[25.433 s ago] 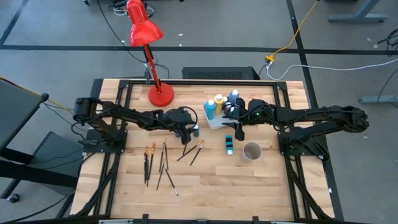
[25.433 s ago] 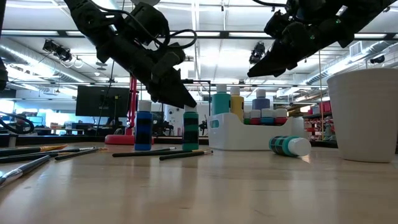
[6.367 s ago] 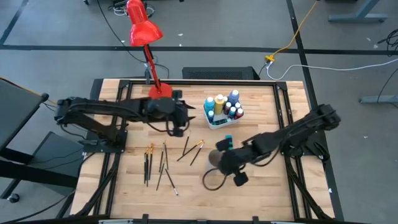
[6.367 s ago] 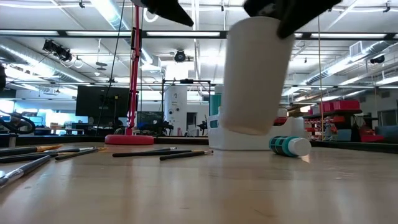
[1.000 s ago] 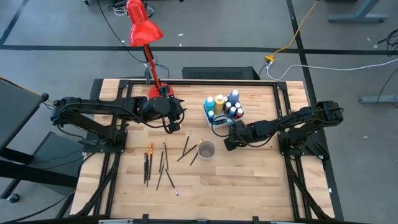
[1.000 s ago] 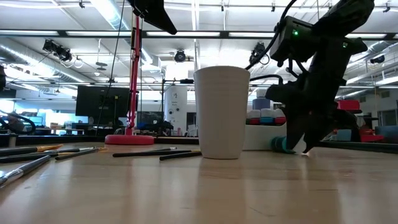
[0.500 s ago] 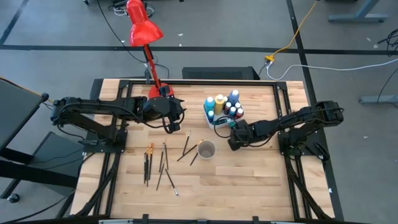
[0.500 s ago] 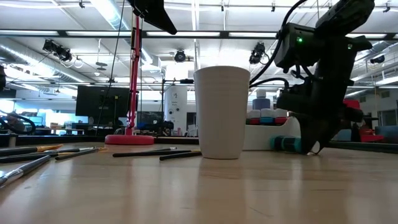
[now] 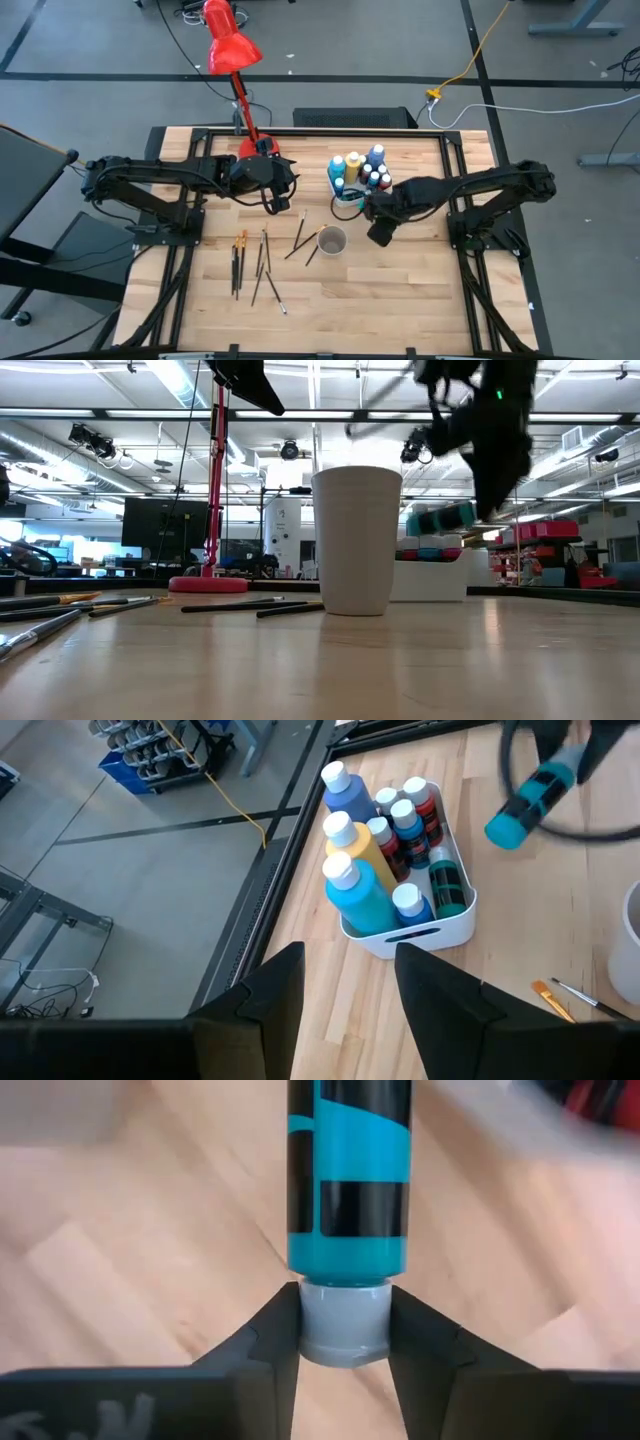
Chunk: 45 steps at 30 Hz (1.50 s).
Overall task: Pick & Place Paint Supplies
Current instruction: Put the light blue matte acrylic craft paint into the white bin
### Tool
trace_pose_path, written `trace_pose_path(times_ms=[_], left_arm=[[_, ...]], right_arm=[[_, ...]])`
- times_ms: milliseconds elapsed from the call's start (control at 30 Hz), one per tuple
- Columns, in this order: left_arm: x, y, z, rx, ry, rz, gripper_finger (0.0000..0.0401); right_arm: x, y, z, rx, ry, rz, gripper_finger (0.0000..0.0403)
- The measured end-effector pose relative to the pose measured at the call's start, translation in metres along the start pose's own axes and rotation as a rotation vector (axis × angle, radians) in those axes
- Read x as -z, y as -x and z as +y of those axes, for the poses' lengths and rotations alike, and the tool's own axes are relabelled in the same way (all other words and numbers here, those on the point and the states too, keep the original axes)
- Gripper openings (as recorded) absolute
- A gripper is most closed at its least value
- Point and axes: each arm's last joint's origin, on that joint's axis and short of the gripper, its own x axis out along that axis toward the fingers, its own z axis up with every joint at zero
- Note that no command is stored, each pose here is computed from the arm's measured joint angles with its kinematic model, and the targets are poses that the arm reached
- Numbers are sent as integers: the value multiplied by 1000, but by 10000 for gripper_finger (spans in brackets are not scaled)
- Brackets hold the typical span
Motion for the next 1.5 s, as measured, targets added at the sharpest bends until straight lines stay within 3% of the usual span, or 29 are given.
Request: trace_pose_path(times_ms=[133,267,433,533,700,967,1067,1200,1500], left_arm=[[0,0,0,0,0,0,167],[0,0,0,0,0,0,167],[0,0,0,0,0,0,167],[0,0,0,0,0,0,167],[0,0,0,1,0,0,167],[0,0,0,0,4,0,167],[0,0,0,0,3,0,167],[0,0,0,0,2,0,167],[0,0,0,0,3,-1,167]], right_arm=[[-15,35,0,92,258,-96,122],[-25,51,-2,287,609,-193,132],[-25,45,-7,560,1064,-116,122],[-27,41,-10,759,1190,-86,120],[-32,25,0,815,1413,-118,122],[-20,-16,11,1131,1818,13,122],[-13,-31,6,1214,1839,89,123],[-1,-49,-1,1215,1889,153,123],[6,-62,-5,1233,1882,119,123]])
